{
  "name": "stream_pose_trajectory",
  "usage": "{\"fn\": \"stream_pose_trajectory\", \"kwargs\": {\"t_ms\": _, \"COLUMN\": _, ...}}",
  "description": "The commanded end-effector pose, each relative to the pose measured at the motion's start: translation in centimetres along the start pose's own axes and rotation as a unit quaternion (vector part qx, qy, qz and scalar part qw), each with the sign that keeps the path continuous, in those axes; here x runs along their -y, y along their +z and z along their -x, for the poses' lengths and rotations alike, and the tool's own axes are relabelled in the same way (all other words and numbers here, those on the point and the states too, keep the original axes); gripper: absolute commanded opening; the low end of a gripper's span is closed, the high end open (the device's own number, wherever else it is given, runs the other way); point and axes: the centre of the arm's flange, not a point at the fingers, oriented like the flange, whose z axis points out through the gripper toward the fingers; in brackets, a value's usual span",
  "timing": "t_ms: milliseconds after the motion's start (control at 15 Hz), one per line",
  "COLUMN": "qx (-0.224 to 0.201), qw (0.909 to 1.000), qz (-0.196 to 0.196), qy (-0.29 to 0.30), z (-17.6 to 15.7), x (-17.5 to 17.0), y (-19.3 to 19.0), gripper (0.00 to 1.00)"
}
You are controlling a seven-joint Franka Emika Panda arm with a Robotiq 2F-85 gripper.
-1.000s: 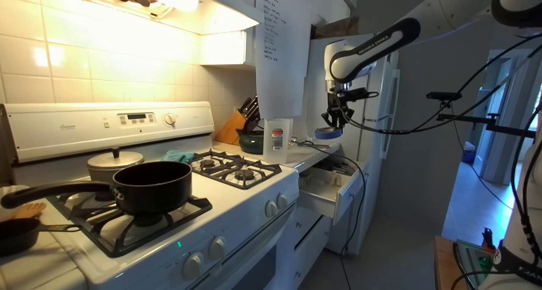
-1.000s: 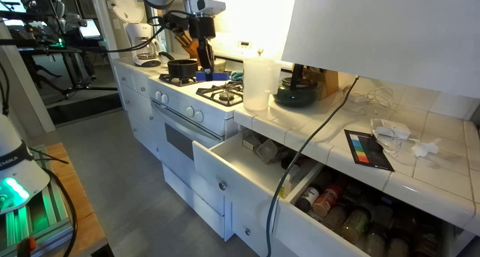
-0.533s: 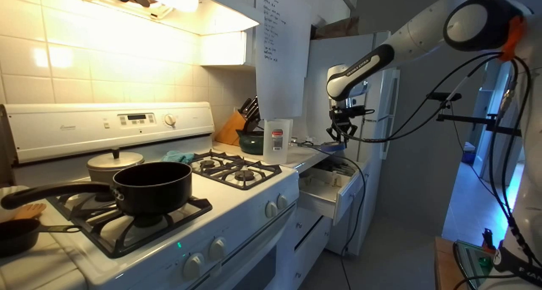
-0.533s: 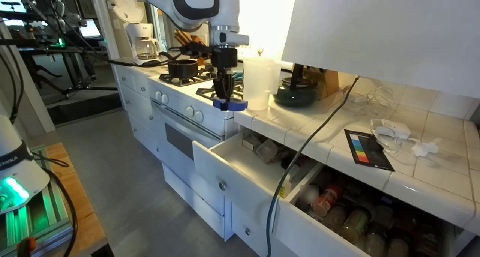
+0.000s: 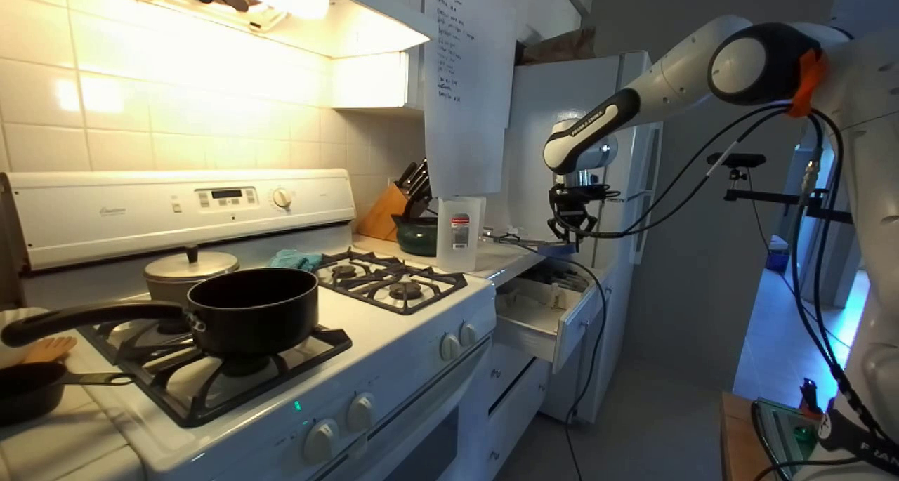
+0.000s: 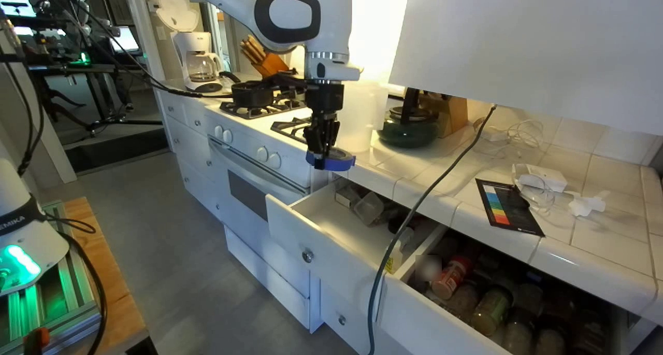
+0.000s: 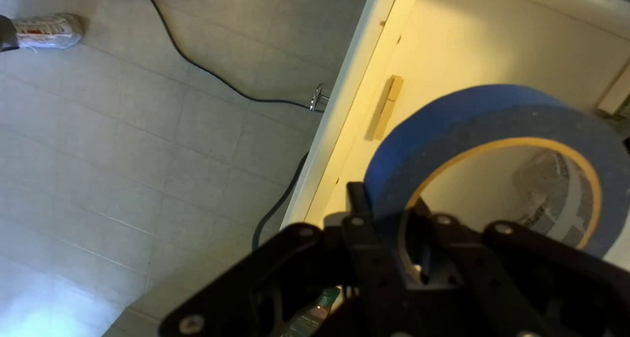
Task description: Put the blue tape into the drawer
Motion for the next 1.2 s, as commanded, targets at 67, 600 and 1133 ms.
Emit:
{"fn": "stream_pose_trajectory", "kwargs": {"t_ms": 67, "qx": -0.008, "qw": 0.9997, "qz": 0.01, "qy": -0.02, "z": -0.9, "x": 0.5, "y": 1.8, "gripper": 0.05}}
{"fn": "stream_pose_trajectory", "kwargs": {"t_ms": 600, "qx": 0.008, "qw": 0.9975, "qz": -0.031, "qy": 0.064, "z": -2.9, "x": 4.0, "y": 10.6, "gripper": 0.05}}
{"fn": "stream_pose_trajectory", "kwargs": {"t_ms": 1133, "qx": 0.011, "qw": 0.9847, "qz": -0.087, "qy": 0.151, "z": -5.8, "x": 4.1, "y": 14.2, "gripper": 0.05}}
